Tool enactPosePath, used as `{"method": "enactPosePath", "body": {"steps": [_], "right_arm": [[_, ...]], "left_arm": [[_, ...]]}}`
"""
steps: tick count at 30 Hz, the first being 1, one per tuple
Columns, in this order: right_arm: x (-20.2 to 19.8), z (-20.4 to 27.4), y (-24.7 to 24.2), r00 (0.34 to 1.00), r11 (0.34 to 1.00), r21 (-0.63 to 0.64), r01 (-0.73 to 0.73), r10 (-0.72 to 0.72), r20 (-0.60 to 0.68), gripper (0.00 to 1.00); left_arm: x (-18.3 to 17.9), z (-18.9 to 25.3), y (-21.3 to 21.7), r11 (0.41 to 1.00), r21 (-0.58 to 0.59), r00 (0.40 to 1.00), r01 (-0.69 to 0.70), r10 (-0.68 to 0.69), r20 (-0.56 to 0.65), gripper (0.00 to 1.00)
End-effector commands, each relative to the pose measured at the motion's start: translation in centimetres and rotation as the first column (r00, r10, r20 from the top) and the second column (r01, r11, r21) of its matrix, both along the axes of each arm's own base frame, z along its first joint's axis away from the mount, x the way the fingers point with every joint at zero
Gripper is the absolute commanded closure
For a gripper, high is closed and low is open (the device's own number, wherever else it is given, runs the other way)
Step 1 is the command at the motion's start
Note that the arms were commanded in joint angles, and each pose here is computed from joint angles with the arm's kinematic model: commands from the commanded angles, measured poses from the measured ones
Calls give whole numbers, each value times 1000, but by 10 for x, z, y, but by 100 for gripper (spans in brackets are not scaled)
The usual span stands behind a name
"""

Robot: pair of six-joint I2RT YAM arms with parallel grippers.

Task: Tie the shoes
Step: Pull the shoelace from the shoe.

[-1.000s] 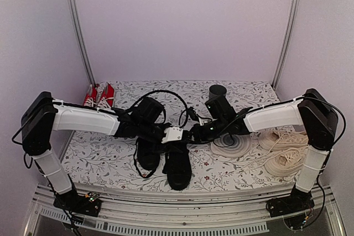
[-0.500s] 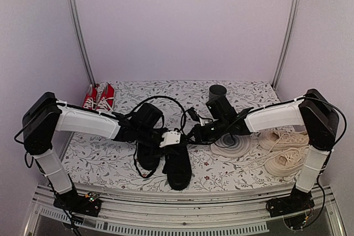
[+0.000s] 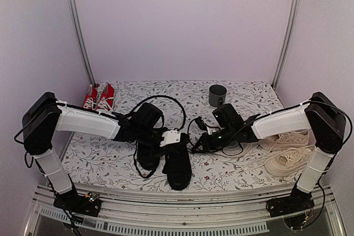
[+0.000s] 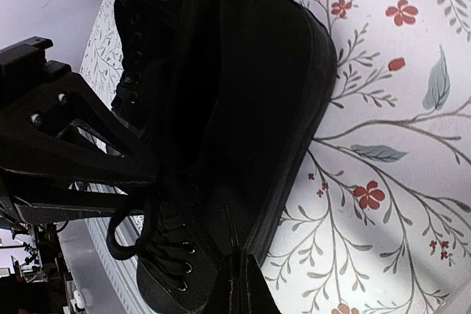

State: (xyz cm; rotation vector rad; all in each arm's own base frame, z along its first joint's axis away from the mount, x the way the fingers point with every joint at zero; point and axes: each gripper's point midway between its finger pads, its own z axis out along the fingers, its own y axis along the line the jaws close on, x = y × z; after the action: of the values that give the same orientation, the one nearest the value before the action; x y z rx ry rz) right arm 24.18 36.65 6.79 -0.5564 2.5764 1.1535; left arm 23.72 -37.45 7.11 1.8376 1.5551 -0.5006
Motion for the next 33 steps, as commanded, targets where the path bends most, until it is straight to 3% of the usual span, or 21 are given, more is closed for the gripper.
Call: {"method": "enactPosePath", "body": {"steps": [1,9,12,14,20,24,27,29,31,32,33], "right_arm": [[-3,3,-6,1000,1000,14,25,-25,-7,98],[-10,-6,-11,999,1000,2,17,-17,-38,95],[-13,8,-8,1000,999,41,-14,15,-13,83],[-14,22,-5,999,996,75,-46,44,30,69],[-20,54,-11,977,984,128,-121,95,193,54],[-15,81,-20,906,980,101,-174,119,406,48],[-10,95,-27,794,979,8,-201,159,587,46],[-18,99,-21,657,964,-104,-244,243,714,46],[-21,99,-16,413,926,-283,-251,366,834,45],[-21,99,-14,327,912,-334,-237,399,857,45],[-22,102,-10,187,882,-409,-234,453,871,45]], "left_arm": [[4,-6,7,1000,11,1000,-25,25,-8,80],[4,-6,5,1000,10,1000,-25,25,-14,81],[3,-2,3,1000,-5,1000,-19,19,-16,80],[2,6,0,1000,-29,1000,-9,8,-9,79],[-4,37,-5,993,-114,998,39,-33,53,51],[-12,48,0,989,-122,994,78,-68,82,42],[-17,50,8,992,-96,992,78,-68,105,40],[-17,57,18,993,-90,988,69,-56,144,39],[-9,62,36,997,-71,979,43,-28,200,39],[-1,58,46,999,-50,976,18,-7,216,39],[9,54,56,999,-28,973,-16,22,229,39]]}}
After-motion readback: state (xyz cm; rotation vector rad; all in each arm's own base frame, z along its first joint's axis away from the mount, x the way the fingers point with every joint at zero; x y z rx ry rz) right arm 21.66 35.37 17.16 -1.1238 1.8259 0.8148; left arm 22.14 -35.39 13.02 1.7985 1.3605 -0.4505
